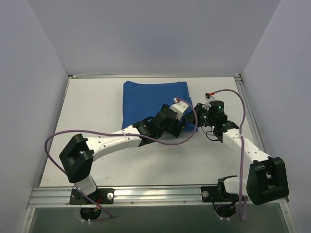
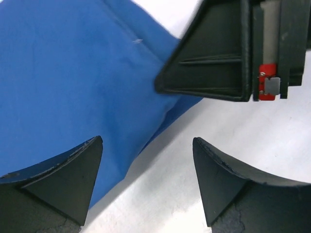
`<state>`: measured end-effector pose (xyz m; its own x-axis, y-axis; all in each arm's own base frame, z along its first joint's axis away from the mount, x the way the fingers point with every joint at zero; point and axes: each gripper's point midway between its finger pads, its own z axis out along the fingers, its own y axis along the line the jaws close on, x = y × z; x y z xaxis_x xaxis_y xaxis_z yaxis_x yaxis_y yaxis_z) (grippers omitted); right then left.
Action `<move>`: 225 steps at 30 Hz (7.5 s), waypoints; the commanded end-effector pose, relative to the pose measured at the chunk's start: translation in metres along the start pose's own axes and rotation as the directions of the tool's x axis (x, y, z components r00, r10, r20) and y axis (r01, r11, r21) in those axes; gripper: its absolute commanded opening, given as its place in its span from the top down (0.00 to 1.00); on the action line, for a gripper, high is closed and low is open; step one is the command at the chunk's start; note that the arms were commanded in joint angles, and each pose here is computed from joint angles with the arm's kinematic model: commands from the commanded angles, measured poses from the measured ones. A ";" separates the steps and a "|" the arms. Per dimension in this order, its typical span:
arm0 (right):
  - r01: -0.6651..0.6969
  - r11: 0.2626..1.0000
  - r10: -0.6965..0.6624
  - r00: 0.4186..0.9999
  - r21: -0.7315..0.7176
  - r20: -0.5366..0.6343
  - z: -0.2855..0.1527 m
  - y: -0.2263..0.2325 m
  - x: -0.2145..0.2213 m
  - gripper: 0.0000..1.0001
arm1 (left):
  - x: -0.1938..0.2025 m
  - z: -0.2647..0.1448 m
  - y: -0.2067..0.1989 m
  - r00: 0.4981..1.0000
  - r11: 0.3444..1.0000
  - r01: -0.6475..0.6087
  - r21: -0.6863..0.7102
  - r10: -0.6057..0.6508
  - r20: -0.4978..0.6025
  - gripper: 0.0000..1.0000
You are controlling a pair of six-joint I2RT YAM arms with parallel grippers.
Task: Open and lay out the surgical kit
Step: Open the surgical kit at the center of the board.
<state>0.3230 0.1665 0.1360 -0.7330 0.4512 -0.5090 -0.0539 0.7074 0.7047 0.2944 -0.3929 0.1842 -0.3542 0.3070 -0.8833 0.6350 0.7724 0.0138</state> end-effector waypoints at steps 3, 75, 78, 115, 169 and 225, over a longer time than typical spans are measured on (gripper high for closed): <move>0.016 0.989 -0.009 0.999 -0.147 0.049 -0.022 0.057 -0.027 1.00 | -0.026 0.021 -0.002 0.987 0.993 -0.107 -0.050 0.112 0.118 0.16; 0.861 0.000 -0.955 0.151 0.509 -0.257 0.138 0.126 0.143 0.75 | 0.056 -0.254 0.310 0.581 0.286 0.796 -0.533 -0.604 0.545 0.06; 0.855 0.058 -0.960 0.190 0.516 -0.207 0.130 0.142 0.135 0.89 | 0.055 -0.254 0.309 0.582 0.289 0.797 -0.530 -0.604 0.545 0.06; -0.095 0.369 -0.359 0.903 0.924 0.236 -0.123 -0.178 -0.219 0.08 | 0.079 -0.170 0.293 0.564 0.391 0.778 -0.492 -0.779 0.274 0.06; -0.034 0.965 0.006 0.994 0.260 0.108 0.247 -0.087 -0.207 0.44 | 0.112 -0.107 0.301 0.607 0.530 0.674 -0.514 -0.794 -0.024 0.27; 0.055 0.880 0.053 0.976 0.471 -0.213 0.015 -0.066 -0.037 0.80 | 0.109 -0.122 0.314 0.583 0.471 0.645 -0.601 -0.812 -0.011 0.27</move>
<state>0.3961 0.1113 0.1056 -0.8250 0.3827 -0.4160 0.2224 0.8963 0.3836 0.3638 -0.0513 0.1369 -0.7525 -0.4302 -0.4987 -0.3346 0.9019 -0.2731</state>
